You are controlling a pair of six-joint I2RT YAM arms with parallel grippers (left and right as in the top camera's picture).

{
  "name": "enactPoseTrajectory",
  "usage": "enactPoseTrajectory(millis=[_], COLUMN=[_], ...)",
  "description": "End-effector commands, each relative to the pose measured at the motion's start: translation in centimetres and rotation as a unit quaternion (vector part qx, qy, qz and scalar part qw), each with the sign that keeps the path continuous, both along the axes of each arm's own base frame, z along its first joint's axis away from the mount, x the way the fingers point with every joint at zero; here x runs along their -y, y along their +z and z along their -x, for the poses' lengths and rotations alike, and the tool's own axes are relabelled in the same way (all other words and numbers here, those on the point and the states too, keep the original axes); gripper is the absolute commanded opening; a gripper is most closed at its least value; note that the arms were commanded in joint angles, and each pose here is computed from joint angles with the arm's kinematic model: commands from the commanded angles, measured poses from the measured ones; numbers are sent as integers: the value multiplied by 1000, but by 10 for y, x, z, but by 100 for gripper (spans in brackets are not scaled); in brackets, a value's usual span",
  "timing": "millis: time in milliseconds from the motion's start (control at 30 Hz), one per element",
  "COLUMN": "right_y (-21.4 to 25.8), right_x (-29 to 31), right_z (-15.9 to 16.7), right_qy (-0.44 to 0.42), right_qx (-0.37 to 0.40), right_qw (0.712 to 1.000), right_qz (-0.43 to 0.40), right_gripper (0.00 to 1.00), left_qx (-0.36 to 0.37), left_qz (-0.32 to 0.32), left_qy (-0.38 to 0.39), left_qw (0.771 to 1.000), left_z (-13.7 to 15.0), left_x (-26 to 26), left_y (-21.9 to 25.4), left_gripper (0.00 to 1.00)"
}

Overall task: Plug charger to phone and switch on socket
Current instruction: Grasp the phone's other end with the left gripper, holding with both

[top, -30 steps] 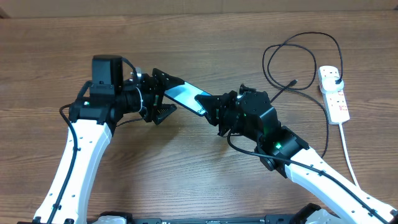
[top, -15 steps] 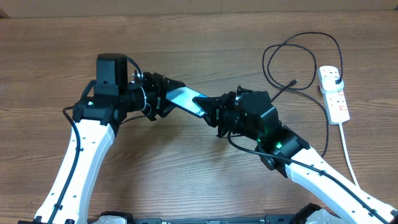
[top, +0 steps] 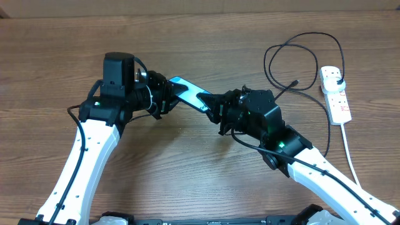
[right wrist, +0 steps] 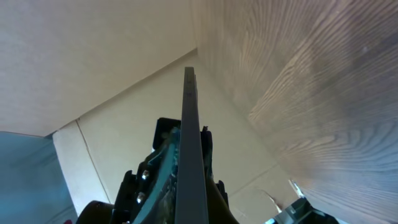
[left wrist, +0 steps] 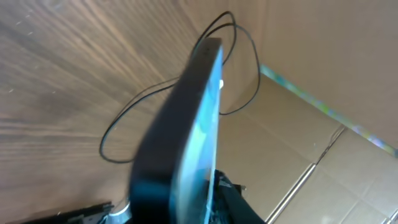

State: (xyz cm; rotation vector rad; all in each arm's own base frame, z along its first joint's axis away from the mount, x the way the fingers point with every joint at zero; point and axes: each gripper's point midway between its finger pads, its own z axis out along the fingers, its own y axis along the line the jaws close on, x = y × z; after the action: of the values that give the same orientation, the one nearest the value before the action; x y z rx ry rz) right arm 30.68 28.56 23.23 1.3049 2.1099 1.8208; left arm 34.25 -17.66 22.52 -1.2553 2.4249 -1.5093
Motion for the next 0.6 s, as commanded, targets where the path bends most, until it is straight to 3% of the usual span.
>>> enactPoseTrajectory(millis=[0, 267, 567], right_y=[5, -1, -3], right_x=[-19, -20, -20], right_z=[11, 8, 8], right_qy=[53, 50, 51], right_qx=[1, -4, -7], right_qw=[999, 999, 999], right_qz=[-14, -9, -7], right_gripper=[4, 4, 9], left_qx=[21, 29, 31], left_qz=[15, 12, 3], left_qy=[-22, -23, -12], left_qw=[999, 999, 999], left_z=[2, 1, -2], left_x=[16, 19, 16], left_y=[13, 15, 12], left_gripper=[24, 26, 5])
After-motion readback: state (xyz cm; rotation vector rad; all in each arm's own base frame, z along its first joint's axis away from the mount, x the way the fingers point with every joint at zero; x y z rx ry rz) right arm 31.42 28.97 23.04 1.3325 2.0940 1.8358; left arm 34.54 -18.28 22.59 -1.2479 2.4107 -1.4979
